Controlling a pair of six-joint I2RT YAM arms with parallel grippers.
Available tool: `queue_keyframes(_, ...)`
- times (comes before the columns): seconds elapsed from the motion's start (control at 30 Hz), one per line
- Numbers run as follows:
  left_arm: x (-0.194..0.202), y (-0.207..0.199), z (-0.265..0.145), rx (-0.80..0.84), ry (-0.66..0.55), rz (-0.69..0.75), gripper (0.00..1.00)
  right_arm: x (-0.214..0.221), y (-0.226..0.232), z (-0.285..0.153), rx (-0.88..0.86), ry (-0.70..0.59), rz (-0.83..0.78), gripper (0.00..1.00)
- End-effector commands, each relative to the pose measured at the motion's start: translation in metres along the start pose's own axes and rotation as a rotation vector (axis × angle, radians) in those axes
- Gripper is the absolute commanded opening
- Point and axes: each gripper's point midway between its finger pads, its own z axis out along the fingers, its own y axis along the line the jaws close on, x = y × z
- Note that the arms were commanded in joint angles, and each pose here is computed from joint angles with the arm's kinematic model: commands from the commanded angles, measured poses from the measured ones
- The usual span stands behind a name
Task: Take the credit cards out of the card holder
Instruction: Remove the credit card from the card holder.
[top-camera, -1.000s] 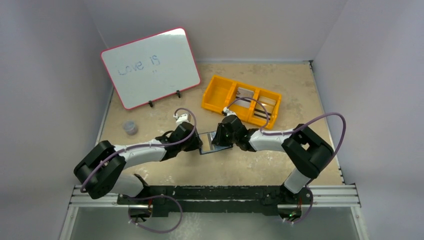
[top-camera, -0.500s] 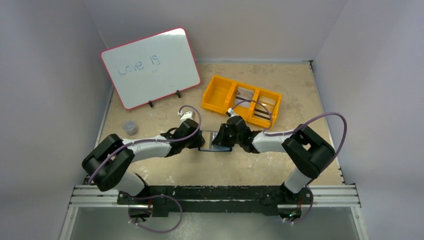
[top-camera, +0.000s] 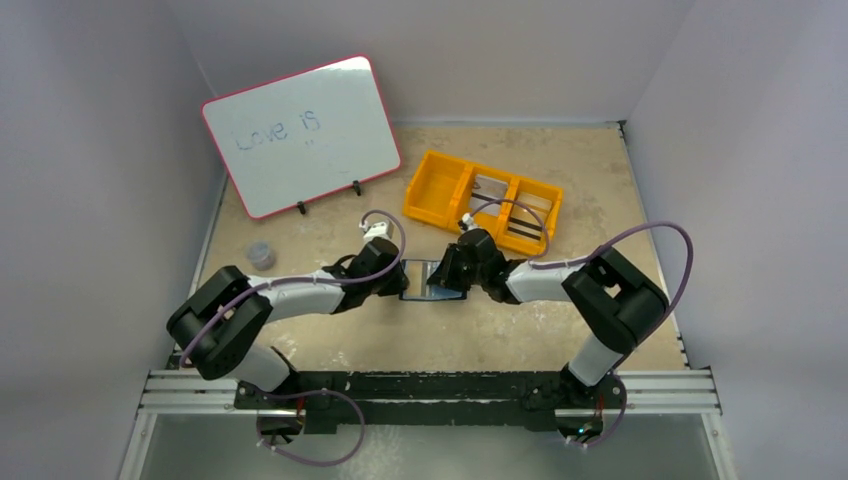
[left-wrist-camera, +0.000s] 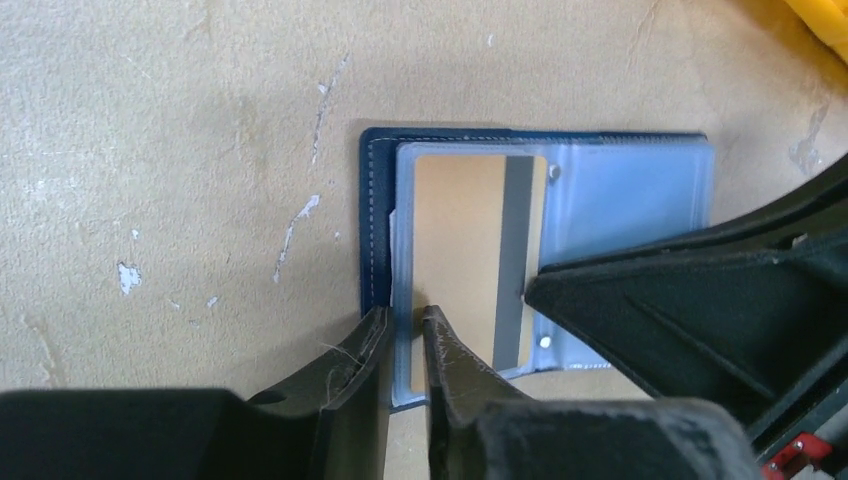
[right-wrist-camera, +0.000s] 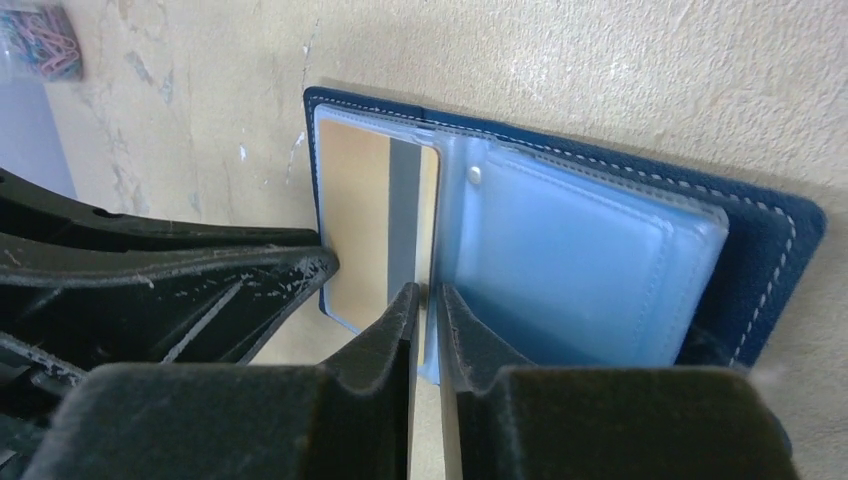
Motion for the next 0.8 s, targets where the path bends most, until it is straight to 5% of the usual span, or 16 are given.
queue_keyframes(0.0,0.011,-0.009,-0.011,0.062,0.045,0.045,0.20,-0.002,0.006,0.001,-0.051,-0.005,0.027,0.13)
queue_keyframes(0.17,-0.017,-0.018,-0.030,0.067,-0.048,0.036,0.32,-0.011,-0.009,-0.003,0.053,-0.044,0.014,0.15)
queue_keyframes(0.33,-0.043,-0.002,-0.048,-0.046,-0.158,-0.019,0.37,-0.029,0.015,-0.010,0.069,-0.104,-0.228,0.36)
queue_keyframes(0.43,-0.060,0.017,-0.064,-0.110,-0.274,-0.087,0.41,-0.037,0.028,-0.016,0.075,-0.141,-0.336,0.38)
queue_keyframes(0.63,-0.080,0.047,-0.098,-0.197,-0.434,-0.172,0.46,-0.053,0.029,-0.017,0.172,-0.175,-0.443,0.66)
queue_keyframes(0.77,-0.083,0.054,-0.110,-0.191,-0.475,-0.202,0.47,-0.066,0.029,-0.006,0.293,-0.174,-0.483,0.74)
